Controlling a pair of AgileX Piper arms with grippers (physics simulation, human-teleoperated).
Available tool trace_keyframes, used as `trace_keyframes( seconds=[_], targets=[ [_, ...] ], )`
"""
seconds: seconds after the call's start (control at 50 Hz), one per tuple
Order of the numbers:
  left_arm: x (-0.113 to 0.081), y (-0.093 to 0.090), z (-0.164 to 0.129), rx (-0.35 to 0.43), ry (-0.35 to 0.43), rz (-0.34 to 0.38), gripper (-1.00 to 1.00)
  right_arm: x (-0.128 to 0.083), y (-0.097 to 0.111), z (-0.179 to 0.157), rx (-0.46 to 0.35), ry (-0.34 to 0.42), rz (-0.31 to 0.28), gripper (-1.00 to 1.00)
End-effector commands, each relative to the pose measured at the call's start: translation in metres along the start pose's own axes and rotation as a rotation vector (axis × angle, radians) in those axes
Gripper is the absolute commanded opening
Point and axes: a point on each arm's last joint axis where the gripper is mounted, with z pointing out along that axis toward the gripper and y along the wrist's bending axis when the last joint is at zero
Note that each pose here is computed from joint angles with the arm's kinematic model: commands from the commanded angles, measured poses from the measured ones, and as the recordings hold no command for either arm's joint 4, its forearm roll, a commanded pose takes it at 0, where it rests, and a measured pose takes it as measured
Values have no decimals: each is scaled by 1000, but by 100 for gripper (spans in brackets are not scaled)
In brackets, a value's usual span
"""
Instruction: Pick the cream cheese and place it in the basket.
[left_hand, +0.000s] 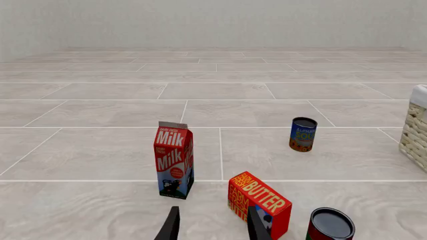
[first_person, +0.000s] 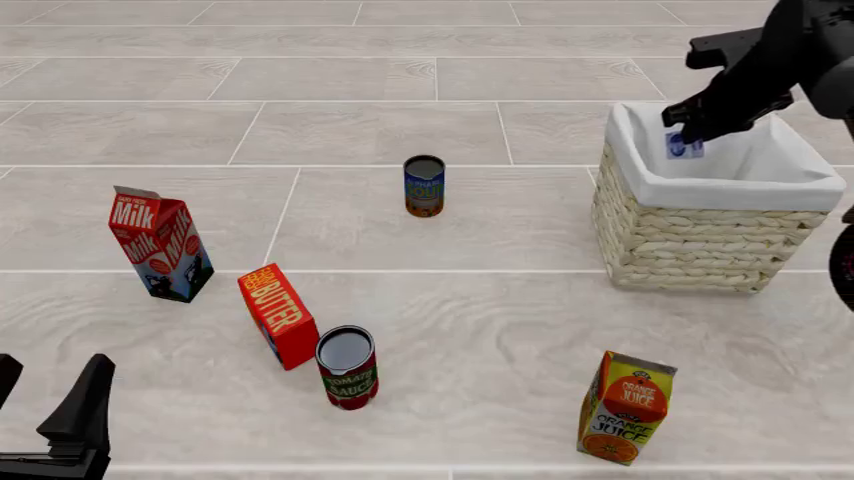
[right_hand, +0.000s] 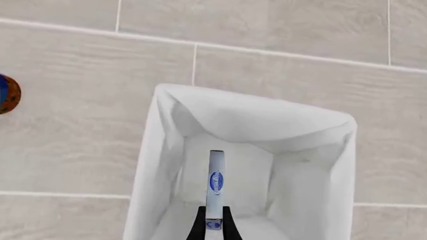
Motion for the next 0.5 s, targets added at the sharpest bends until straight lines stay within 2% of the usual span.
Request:
trace_keyframes(
  seconds=[0.02, 0.06, 0.22, 0.24, 0.38, 0.5],
  targets=[
    [0, 0, 0, 0, 0, 0, 100, -3, 1, 0, 1, -9, 2, -100],
    [0, 0, 0, 0, 0, 0, 100, -2, 2, -1, 0, -9, -12, -100],
    [0, 0, 0, 0, 0, 0, 100, -6, 2, -4, -1, -9, -5, -100],
    [0, 0, 0, 0, 0, 0, 100, -7, 2, -5, -1, -11, -1, 100],
    [0, 0, 0, 0, 0, 0, 100, -10, -4, -10, 8, -24, 18, 100],
    [0, 0, 0, 0, 0, 0, 100, -14, -4, -19, 10, -35, 12, 100]
  ],
)
